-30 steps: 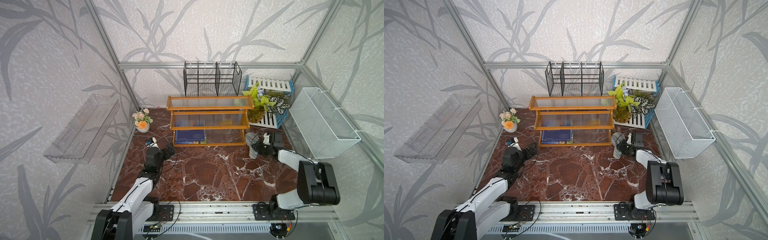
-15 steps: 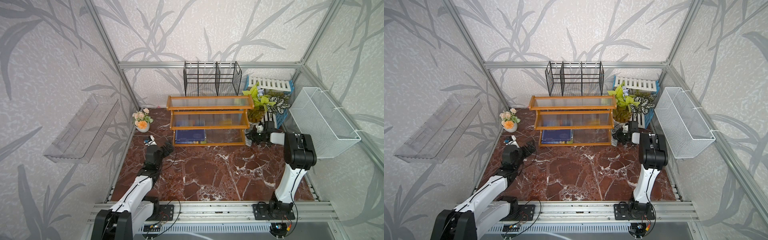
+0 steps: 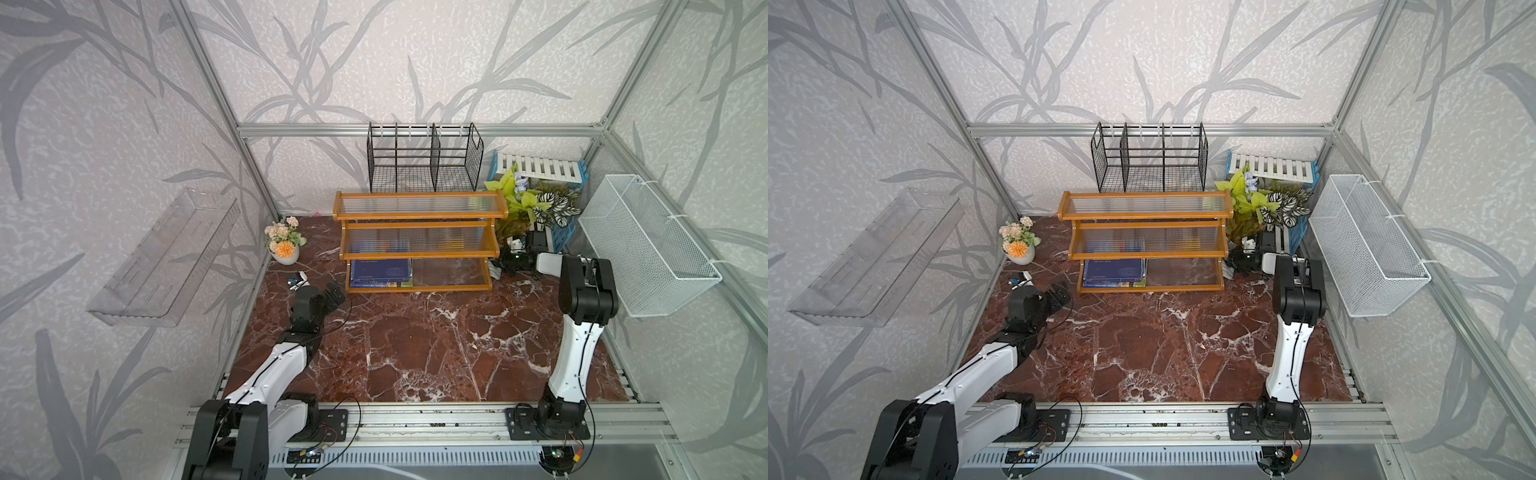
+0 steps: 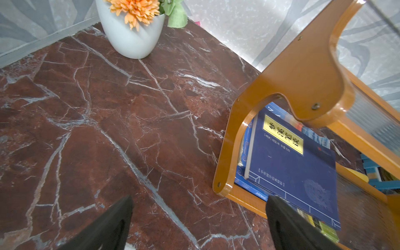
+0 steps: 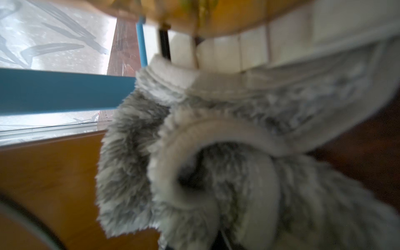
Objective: Wipe the bookshelf clean with a cloth
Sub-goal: Wipe the dust from the shelf, then place the cleaning item at the center of the board, then pick up the cleaning item at the center of the board.
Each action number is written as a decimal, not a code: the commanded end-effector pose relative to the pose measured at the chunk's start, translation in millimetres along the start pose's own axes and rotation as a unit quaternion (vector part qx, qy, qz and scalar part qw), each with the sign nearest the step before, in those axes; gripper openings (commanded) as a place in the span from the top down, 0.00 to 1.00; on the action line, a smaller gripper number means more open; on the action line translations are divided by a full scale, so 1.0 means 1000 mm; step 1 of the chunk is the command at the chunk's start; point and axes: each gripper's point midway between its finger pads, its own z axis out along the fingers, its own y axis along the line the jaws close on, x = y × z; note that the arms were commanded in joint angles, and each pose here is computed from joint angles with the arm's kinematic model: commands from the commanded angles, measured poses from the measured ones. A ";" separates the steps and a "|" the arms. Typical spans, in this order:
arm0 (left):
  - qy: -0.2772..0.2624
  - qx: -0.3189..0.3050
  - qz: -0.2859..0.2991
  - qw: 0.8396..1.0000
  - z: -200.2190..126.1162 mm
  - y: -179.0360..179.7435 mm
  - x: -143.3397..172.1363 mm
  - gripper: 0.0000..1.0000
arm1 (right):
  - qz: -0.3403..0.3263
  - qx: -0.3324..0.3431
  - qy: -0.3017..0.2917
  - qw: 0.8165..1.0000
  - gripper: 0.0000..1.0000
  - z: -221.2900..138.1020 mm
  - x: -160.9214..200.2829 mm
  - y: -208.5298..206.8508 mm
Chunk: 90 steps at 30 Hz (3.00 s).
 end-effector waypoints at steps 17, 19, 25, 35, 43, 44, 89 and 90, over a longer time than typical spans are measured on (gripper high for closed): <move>0.010 -0.005 -0.028 1.000 -0.003 0.003 -0.006 0.00 | 0.035 0.111 0.028 0.993 1.00 -0.049 0.117 -0.048; 0.009 -0.002 -0.029 1.000 -0.006 0.003 -0.005 0.00 | 0.029 0.122 0.021 0.992 1.00 -0.059 0.126 -0.050; 0.005 0.012 -0.037 0.999 -0.017 0.002 -0.003 0.00 | -0.015 0.143 -0.002 0.990 1.00 -0.087 0.158 -0.038; 0.023 0.077 -0.035 0.996 -0.038 -0.015 0.006 0.00 | -0.178 0.115 0.001 0.977 1.00 -0.089 0.215 0.034; 0.029 0.125 -0.054 0.990 -0.059 -0.026 0.023 0.00 | -0.322 0.020 0.090 0.942 1.00 -0.045 0.295 0.121; 0.031 0.132 -0.055 0.989 -0.061 -0.029 0.027 0.00 | -0.336 0.008 0.099 0.936 1.00 -0.038 0.305 0.133; 0.238 0.171 0.389 0.873 -0.059 -0.146 0.264 0.28 | -0.279 0.048 0.021 0.959 0.28 -0.128 0.285 0.085; 0.242 0.169 0.389 0.873 -0.058 -0.145 0.266 0.37 | -0.277 0.051 0.017 0.959 0.28 -0.129 0.284 0.083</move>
